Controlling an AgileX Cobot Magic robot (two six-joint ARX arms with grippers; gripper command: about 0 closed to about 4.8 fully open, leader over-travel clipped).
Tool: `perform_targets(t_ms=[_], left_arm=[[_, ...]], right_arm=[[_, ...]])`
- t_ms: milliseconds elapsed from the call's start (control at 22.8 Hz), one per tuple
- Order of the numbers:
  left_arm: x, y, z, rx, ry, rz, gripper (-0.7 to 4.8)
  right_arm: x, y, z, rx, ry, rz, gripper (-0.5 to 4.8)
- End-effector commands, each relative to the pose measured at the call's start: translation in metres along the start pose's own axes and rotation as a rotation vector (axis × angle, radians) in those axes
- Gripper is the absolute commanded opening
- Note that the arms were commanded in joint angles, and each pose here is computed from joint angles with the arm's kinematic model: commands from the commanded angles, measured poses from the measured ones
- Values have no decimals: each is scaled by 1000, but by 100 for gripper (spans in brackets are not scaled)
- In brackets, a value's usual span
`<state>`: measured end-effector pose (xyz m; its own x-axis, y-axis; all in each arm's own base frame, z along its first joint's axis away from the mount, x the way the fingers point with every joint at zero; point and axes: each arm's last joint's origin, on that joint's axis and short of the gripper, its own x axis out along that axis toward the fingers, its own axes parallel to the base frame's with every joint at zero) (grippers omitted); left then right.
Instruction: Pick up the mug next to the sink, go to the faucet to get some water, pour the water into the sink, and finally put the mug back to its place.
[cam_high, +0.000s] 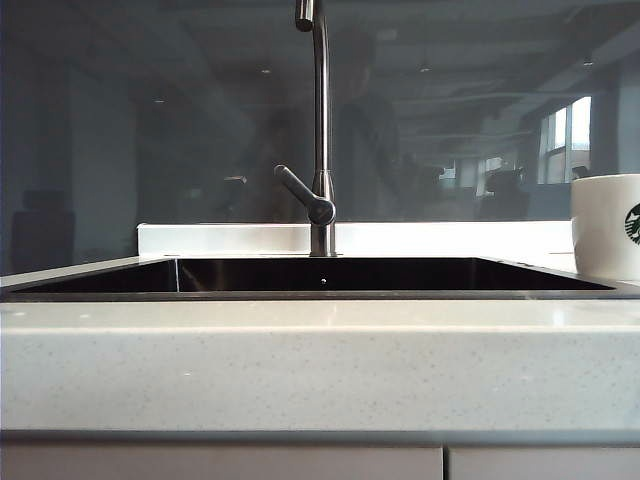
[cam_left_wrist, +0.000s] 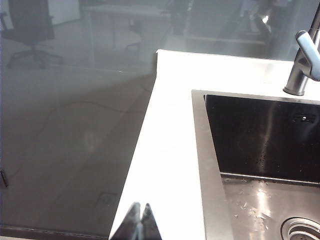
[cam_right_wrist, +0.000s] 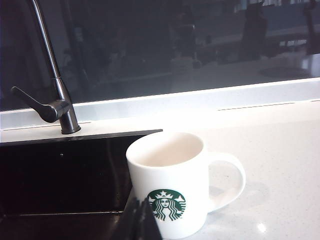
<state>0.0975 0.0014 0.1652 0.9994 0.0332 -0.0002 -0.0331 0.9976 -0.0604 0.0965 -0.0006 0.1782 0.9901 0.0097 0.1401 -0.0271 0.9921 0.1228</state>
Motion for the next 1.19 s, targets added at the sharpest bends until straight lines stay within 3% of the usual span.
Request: perform_targets(t_ms=[44, 351, 571, 703, 791, 923, 1098, 1186], left_arm=[[0, 0, 2, 0, -10, -5, -6], [0, 0, -1, -1, 18, -6, -6], [-1, -6, 10, -90, -76, -197, -6], [-3, -5, 21, -83, -197, -160, -6], [-2, -4, 24, -79, -220, -119, -6], [1, -4, 28, -81, -211, -114, -6], [15, -5, 38, -50, -194, -99, -6], [29, -5, 40, -51, -170, -92, -6]], right_arm=[[0, 0, 1, 3, -16, -1, -6], [0, 0, 1, 3, -16, -1, -6], [0, -1, 3, 34, -39, -22, -6], [-1, -6, 10, 68, -123, -218, -6], [-1, -8, 11, 70, -132, -306, -6], [3, -10, 13, 59, -101, -317, -6], [16, -19, 11, -25, 30, -365, -3], [24, -27, 5, -52, 95, -352, 44]])
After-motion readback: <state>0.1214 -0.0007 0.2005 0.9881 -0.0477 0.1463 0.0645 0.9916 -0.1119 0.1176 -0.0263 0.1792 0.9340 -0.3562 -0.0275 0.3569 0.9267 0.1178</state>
